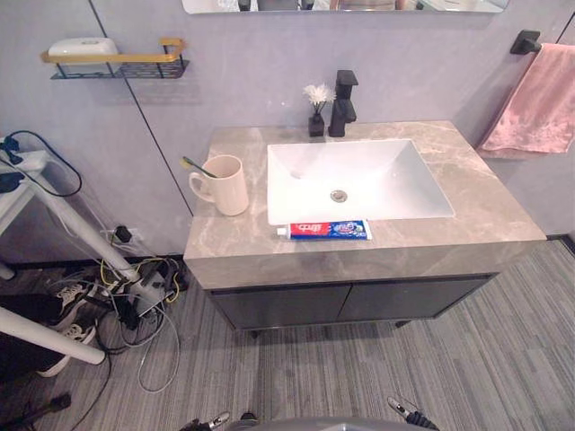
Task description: Organize washtable
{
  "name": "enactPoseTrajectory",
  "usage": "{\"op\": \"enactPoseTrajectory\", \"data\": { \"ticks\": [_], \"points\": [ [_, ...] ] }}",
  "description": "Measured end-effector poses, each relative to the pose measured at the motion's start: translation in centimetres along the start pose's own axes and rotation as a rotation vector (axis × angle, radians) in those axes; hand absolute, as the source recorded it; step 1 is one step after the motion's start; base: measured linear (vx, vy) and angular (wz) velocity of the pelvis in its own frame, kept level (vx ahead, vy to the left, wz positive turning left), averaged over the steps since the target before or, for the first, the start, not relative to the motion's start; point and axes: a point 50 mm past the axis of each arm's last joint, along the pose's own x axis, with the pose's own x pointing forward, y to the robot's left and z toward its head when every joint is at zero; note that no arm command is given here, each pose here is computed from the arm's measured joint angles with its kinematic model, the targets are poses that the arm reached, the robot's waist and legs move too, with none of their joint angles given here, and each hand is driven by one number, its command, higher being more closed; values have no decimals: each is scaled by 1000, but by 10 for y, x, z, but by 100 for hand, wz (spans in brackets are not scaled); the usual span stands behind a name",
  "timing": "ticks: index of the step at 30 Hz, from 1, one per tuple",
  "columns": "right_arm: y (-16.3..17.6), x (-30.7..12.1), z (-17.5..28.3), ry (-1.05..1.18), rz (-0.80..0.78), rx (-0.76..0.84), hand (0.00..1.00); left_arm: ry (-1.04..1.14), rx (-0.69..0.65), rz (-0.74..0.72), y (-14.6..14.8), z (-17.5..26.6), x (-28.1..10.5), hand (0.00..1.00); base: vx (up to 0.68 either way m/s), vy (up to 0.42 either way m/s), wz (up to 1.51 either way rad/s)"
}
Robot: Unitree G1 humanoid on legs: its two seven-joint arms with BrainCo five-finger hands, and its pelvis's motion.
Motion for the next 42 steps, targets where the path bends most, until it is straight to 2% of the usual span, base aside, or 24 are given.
{"op": "enactPoseTrajectory", "data": {
  "ticks": [6, 8, 9, 10, 11, 13, 14, 18, 20, 24, 27, 29, 33, 38, 39, 41, 42],
  "points": [
    [-9, -1, -6, 18, -30, 52, 0, 15, -46, 18, 3, -5, -1, 0, 9, 5, 5],
    [-18, -2, -10, 27, -77, 113, 0, 17, -253, 62, 2, -6, -1, 0, 40, 28, 38],
    [-21, -2, -11, 30, -89, 124, 0, 16, -315, 74, 2, -7, -1, 0, 49, 34, 47],
    [-25, -3, -14, 38, -113, 152, 0, 2, -452, 104, 3, -4, -2, 0, 48, 28, 47],
    [-26, -3, -15, 45, -125, 177, 0, -43, -607, 142, 9, 4, -3, 0, 45, 22, 39],
    [-26, -3, -17, 51, -134, 185, 0, -131, -752, 199, 24, 16, -7, 0, 37, -5, 23],
    [-25, -3, -16, 46, -136, 184, 0, -256, -841, 246, 41, 38, -13, 0, 32, -16, 27],
    [-24, -3, -13, 28, -140, 179, 0, -632, -963, 339, 80, 100, -48, 0, 24, -10, 17],
    [-24, -3, -14, 31, -143, 175, 0, -768, -983, 362, 88, 123, -67, 0, 28, -6, 7],
    [-24, -4, -20, 43, -141, 163, 0, -1053, -972, 366, 88, 164, -118, 0, 1, -1, 7],
    [-23, -6, -26, 43, -126, 143, 0, -1261, -889, 358, 79, 188, -158, 0, -18, -1, 2],
    [-25, -6, -27, 44, -127, 140, 0, -1431, -817, 298, 64, 204, -191, 0, -36, 5, 3],
    [-28, -7, -29, 46, -117, 140, 0, -1620, -682, 233, 39, 217, -228, 0, -8, 1, 0],
    [-30, -8, -31, 49, -117, 147, 0, -1842, -430, 36, -12, 225, -272, 0, 1, 0, -1],
    [-30, -8, -31, 47, -117, 147, 0, -1900, -333, -10, -26, 225, -281, 0, 7, -2, -4],
    [-30, -8, -32, 44, -118, 146, 0, -1960, -223, -94, -44, 224, -291, 0, 7, 0, -8],
    [-30, -8, -31, 42, -116, 143, 0, -2019, -90, -162, -61, 222, -299, 0, 7, 2, -13]
  ]
}}
